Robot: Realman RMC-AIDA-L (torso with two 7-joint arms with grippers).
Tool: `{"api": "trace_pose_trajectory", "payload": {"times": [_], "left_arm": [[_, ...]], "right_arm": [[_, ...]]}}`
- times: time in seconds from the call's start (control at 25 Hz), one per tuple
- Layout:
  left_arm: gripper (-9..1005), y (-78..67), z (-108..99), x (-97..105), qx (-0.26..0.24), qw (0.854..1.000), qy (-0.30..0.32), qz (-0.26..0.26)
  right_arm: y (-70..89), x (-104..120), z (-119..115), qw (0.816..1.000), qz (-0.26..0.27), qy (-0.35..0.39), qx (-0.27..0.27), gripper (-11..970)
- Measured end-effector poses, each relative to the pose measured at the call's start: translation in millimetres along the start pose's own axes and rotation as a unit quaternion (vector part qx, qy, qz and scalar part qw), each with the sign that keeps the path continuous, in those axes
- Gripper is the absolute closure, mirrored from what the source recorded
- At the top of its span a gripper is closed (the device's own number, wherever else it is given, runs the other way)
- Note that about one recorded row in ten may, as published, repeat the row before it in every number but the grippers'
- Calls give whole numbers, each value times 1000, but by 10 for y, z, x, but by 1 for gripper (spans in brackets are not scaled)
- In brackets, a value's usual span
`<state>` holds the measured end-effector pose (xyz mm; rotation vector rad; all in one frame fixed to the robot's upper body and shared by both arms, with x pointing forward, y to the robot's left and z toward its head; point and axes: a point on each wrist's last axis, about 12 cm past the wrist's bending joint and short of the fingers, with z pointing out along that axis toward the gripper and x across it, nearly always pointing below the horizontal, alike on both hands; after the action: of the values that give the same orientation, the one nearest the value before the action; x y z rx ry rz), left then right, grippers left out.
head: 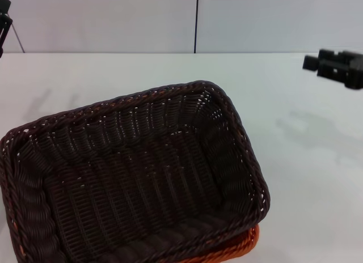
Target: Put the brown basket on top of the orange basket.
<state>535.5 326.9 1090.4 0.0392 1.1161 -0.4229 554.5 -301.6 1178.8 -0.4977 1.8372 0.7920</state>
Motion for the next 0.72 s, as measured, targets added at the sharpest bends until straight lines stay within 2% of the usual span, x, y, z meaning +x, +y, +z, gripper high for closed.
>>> {"api": "trace_pose_trajectory", "payload": {"times": [0.12, 0.16, 0.28, 0.48, 0.52, 0.56, 0.64, 0.72], "left_arm": [[290, 3, -24, -17, 0, 1000, -6, 1], [290, 12, -42, -32, -3, 1000, -11, 2], [290, 45, -72, -67, -14, 1000, -23, 4], [291, 109, -142, -144, -35, 998, -49, 10], [291, 122, -161, -156, -40, 998, -53, 11], [291, 141, -208, -172, -49, 997, -58, 13], [291, 145, -223, -174, -50, 997, -58, 13], [292, 151, -266, -178, -55, 997, -58, 13]], "right_arm": [[-69, -58, -5, 999, -8, -38, 0, 448], [-143, -83, -65, 996, -7, -85, 4, 448], [-209, -93, -134, 992, -15, -124, 10, 448], [-322, -63, -301, 979, -77, -184, 45, 448], [-358, -39, -345, 974, -84, -200, 58, 448], [-456, 42, -466, 961, -89, -246, 90, 448], [-482, 73, -502, 956, -91, -259, 102, 448], [-540, 173, -625, 936, -119, -301, 141, 448]]}}
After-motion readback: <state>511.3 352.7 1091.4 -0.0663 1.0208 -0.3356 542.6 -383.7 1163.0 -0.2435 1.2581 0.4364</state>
